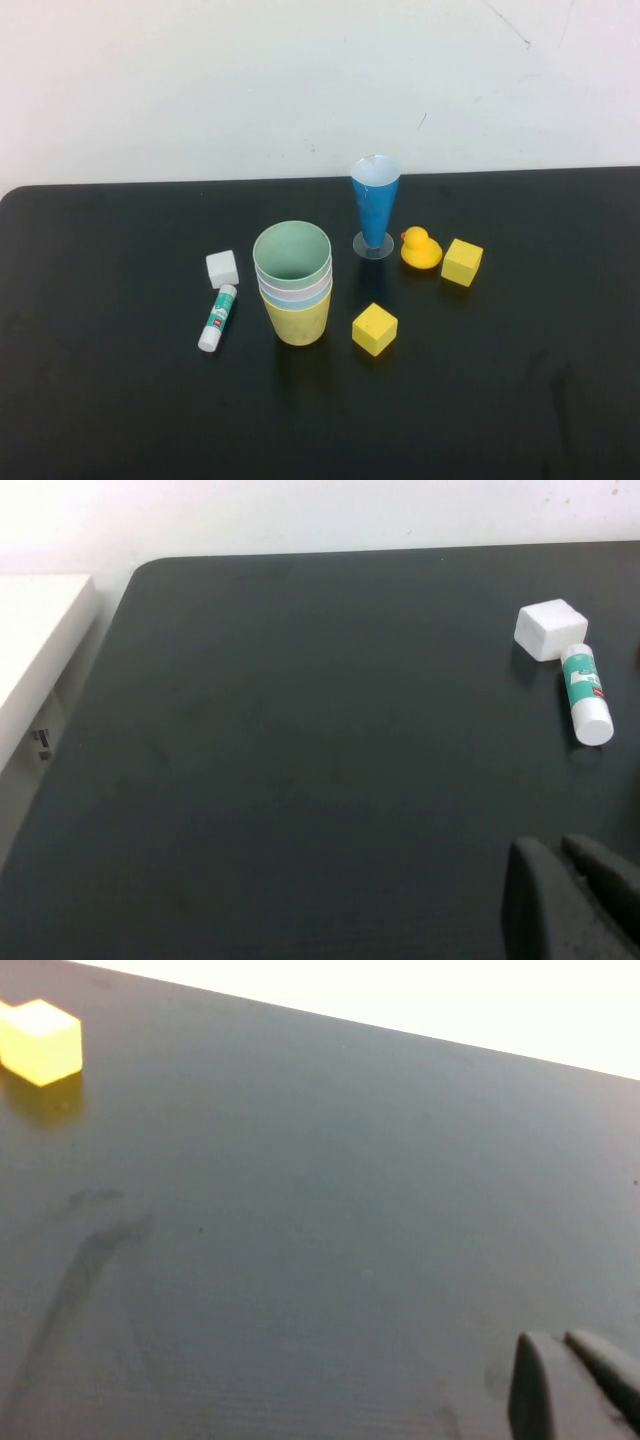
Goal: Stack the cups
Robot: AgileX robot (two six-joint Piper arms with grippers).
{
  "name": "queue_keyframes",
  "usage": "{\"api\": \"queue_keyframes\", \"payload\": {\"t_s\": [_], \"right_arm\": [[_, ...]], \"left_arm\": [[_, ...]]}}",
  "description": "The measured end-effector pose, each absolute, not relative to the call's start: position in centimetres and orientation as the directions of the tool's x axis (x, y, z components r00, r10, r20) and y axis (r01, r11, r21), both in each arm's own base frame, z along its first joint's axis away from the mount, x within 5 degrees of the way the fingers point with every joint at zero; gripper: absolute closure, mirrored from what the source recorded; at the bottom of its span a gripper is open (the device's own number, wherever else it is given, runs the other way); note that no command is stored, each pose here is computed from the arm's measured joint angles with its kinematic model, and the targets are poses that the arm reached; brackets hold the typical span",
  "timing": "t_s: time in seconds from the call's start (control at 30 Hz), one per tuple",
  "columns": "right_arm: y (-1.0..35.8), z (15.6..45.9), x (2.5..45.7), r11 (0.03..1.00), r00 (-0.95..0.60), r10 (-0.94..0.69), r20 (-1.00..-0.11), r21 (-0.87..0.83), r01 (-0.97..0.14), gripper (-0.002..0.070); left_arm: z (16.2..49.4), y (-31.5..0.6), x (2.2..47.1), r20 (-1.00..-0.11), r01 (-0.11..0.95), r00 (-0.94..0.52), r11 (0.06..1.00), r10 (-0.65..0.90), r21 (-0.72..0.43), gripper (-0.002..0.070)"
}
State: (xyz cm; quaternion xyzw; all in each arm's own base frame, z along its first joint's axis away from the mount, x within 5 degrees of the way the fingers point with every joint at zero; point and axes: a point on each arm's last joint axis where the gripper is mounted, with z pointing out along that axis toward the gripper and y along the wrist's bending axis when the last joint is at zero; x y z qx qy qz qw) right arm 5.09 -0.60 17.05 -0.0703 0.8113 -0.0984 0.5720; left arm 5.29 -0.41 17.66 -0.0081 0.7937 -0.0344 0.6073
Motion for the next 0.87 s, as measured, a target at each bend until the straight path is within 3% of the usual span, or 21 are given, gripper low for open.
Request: {"api": "queue_keyframes", "payload": {"t_s": [0.33,0.87], "right_arm": [[-0.46,17.04,5.1,0.961,-0.332,-0.268,-0.904,-0.274,-0.03,0.0678],[-0.38,17.03,5.1,0.992,-0.333,-0.113,-0.936,-0.125,0.015,0.0678]], "left_arm": [[17.66,-0.41,5.29,-0.963,0.029,-0.262,0.997,-0.055,-0.065,0.0677],[17.64,-0.41,5.29,-0.963,0.03,-0.264,0.998,-0.052,-0.062,0.0677]]}}
